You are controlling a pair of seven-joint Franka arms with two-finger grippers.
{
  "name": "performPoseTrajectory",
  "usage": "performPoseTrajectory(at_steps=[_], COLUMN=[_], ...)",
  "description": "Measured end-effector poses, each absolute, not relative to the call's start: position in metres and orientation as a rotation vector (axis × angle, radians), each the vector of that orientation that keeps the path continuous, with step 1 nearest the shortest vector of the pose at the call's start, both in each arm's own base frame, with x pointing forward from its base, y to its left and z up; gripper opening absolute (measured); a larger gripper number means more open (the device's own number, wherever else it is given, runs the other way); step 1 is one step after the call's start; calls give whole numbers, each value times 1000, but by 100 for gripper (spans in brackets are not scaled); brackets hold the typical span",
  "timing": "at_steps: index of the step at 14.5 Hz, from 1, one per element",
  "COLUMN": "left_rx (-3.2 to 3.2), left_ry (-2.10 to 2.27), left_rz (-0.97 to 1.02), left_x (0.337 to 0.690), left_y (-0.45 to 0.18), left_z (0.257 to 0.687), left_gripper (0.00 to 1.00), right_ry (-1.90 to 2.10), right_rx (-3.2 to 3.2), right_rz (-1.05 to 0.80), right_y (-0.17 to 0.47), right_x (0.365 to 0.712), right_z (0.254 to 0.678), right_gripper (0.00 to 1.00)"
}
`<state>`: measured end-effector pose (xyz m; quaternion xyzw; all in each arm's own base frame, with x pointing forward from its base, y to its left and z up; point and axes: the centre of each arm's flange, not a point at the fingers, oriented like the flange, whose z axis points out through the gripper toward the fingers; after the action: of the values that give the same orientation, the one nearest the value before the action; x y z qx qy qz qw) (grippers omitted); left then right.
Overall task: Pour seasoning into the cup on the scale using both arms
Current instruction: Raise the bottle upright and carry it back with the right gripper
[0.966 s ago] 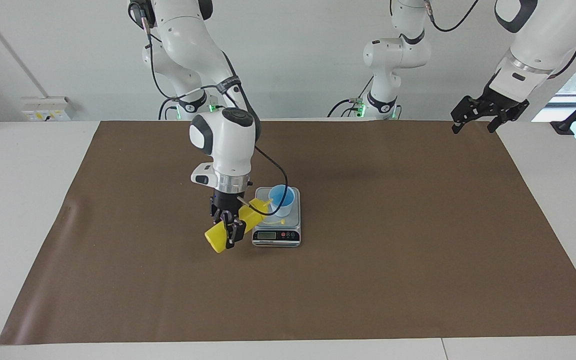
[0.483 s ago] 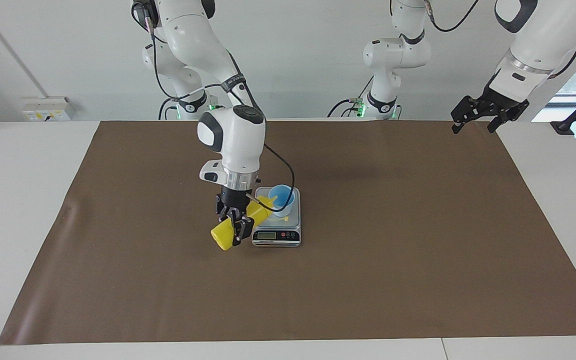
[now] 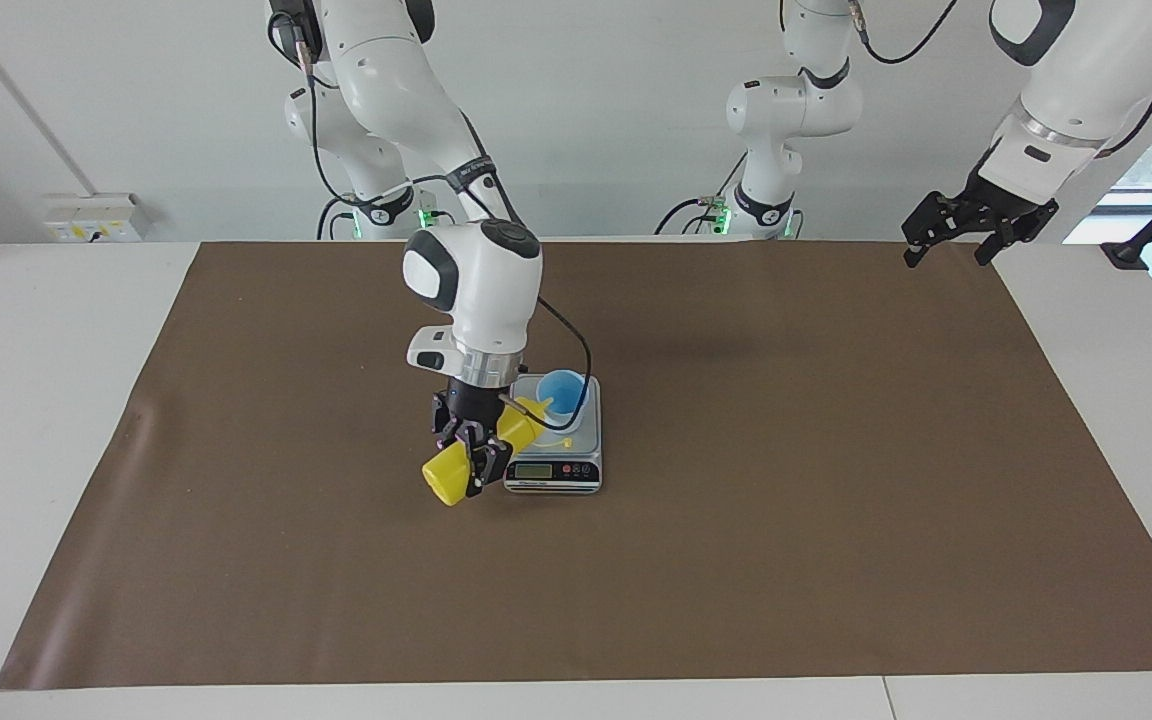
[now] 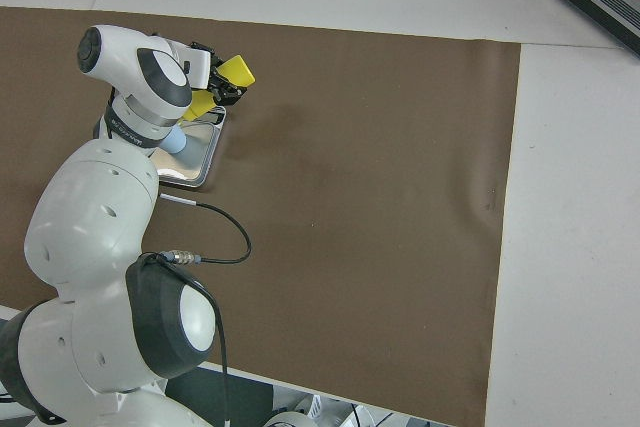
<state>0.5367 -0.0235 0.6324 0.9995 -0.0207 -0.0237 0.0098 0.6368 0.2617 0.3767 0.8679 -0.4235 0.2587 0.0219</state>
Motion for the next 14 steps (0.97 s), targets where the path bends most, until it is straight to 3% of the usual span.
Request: performPoseTrajectory(at_steps=[10, 14], left_rx=[3120, 3120], left_ry=[-65, -65], left_rz=[-74, -74], left_x=[537, 537], left_y=[-24, -24], left_z=[632, 632], left_gripper=[100, 100], right_ry=[-1431, -1611], right_rx=[2614, 2590], right_rz=[781, 700], right_y=[254, 217], right_x=[653, 671], right_z=[414, 423], right_gripper=[65, 65])
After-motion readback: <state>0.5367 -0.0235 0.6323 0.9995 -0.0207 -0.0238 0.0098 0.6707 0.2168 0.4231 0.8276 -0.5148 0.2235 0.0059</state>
